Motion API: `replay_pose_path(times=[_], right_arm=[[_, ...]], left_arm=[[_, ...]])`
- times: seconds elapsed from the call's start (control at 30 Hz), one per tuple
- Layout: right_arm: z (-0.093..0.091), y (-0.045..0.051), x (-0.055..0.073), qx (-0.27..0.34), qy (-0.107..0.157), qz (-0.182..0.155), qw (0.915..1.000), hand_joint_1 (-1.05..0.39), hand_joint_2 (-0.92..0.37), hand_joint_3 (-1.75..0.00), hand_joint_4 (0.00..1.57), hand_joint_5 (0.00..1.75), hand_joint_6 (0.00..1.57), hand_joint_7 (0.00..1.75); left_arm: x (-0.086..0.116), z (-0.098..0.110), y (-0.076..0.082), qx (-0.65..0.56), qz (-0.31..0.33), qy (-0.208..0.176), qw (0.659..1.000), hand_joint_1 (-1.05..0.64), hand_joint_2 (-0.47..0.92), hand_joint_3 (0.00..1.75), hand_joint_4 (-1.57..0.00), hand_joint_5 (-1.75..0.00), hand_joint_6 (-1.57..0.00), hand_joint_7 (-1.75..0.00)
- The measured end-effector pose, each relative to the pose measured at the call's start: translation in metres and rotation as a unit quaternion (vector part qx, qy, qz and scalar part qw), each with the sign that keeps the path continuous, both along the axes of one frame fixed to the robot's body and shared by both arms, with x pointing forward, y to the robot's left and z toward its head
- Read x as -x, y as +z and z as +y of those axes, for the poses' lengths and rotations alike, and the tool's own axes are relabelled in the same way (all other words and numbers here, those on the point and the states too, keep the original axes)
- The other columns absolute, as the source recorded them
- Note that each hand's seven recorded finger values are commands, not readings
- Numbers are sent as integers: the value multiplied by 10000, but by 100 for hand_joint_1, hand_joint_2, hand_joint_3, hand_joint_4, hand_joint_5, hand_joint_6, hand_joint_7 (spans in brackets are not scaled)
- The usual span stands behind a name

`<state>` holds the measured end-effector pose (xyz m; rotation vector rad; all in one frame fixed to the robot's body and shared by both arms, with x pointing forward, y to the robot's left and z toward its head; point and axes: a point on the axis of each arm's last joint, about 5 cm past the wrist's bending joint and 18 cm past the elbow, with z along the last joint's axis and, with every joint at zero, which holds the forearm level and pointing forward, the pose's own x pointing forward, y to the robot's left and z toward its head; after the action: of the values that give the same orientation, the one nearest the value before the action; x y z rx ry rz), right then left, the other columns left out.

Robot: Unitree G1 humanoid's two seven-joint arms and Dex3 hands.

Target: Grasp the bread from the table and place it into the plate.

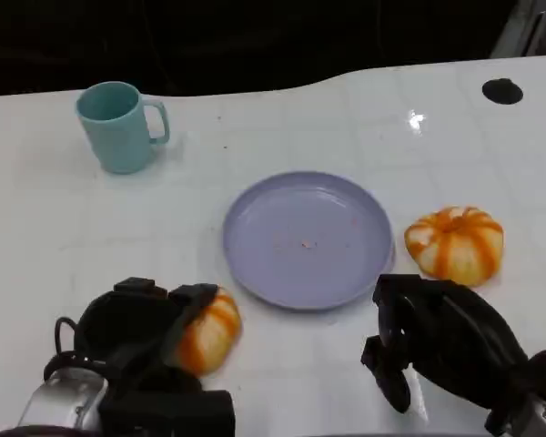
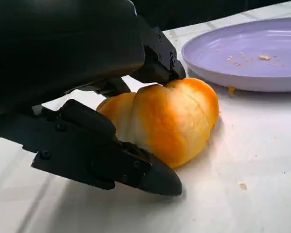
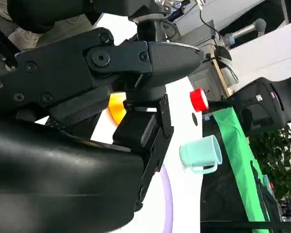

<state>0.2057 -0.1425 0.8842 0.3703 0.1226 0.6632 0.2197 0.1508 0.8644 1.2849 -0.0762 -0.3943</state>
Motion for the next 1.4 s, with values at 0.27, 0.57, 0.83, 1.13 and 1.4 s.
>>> replay_pose_path(times=[0.27,0.57,0.83,1.13,1.4], right_arm=[[-2,15,0,1,-3,-35,10000,-93,-92,-39,129,161,111,154],[-11,41,-2,-15,-22,-94,10000,-92,-92,-39,128,160,109,153],[-16,46,-2,-9,-31,-106,9999,-91,-92,-41,128,160,108,154],[-12,41,7,-5,-52,-83,10000,-91,-92,-41,129,160,109,153],[2,39,10,-6,-21,-81,10000,-91,-92,-41,130,160,111,153]], left_arm=[[-78,55,-66,374,-252,-17,9990,-28,84,65,-86,-172,-77,-150],[-61,99,-79,213,-461,-47,9987,-27,79,67,-84,-175,-66,-168],[-35,112,-59,191,-517,85,9984,-25,77,71,-83,-175,-66,-170],[33,115,-4,817,-1259,644,9866,-20,63,88,-81,-175,-65,-175],[45,68,103,1607,-1681,890,9685,-15,50,111,-85,-175,-67,-171]])
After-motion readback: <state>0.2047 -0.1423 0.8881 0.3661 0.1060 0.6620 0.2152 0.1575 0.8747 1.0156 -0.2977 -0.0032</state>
